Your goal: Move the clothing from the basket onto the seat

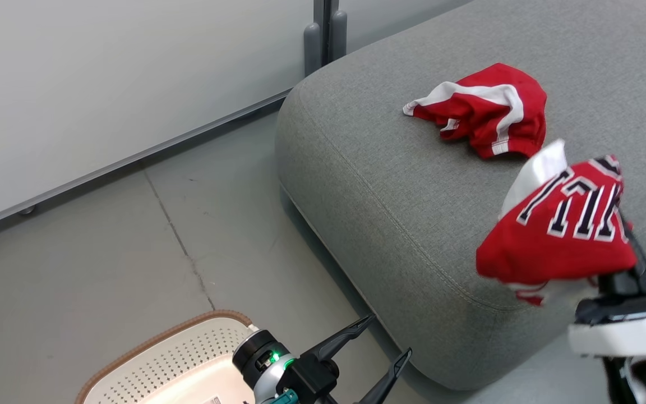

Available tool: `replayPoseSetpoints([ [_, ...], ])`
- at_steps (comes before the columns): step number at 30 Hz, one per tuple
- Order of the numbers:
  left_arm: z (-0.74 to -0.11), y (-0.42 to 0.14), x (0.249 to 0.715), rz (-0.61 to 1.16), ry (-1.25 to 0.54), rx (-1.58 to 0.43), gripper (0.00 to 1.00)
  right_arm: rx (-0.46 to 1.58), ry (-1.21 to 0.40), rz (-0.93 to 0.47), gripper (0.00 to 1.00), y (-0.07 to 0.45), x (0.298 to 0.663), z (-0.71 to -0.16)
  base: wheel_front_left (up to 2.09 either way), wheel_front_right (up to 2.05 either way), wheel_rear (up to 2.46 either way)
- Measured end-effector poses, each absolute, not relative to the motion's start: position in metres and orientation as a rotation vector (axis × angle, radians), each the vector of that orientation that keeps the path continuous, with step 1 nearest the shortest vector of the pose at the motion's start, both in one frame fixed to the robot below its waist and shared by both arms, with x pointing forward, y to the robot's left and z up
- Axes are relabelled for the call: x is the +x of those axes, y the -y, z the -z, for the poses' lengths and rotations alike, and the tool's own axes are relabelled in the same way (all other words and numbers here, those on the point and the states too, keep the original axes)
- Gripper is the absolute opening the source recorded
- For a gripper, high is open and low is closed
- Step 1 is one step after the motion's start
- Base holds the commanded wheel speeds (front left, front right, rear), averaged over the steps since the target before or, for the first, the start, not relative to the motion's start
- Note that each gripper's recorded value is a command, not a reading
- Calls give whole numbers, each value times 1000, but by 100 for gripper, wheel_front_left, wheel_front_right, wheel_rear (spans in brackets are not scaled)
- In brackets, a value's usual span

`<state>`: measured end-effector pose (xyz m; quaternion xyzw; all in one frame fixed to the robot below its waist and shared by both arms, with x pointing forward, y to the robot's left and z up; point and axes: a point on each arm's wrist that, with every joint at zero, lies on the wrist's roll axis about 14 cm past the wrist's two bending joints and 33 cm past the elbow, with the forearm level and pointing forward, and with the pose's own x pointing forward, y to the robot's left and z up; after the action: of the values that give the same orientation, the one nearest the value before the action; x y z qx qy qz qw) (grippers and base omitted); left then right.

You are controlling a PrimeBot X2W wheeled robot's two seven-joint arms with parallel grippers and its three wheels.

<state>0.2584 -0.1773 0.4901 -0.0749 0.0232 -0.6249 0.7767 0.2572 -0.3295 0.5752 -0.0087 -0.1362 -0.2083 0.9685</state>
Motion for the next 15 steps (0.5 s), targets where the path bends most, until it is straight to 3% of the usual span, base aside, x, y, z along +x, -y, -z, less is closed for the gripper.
replayPoseSetpoints([
  [9, -483, 171, 276, 1328, -51, -171, 100, -122, 440, 426, 0, 373, 295, -649, 0, 0, 0],
  [15, -460, 157, 302, 1301, -85, -162, 100, -142, 469, 423, 0, 405, 358, -677, 0, 0, 0],
])
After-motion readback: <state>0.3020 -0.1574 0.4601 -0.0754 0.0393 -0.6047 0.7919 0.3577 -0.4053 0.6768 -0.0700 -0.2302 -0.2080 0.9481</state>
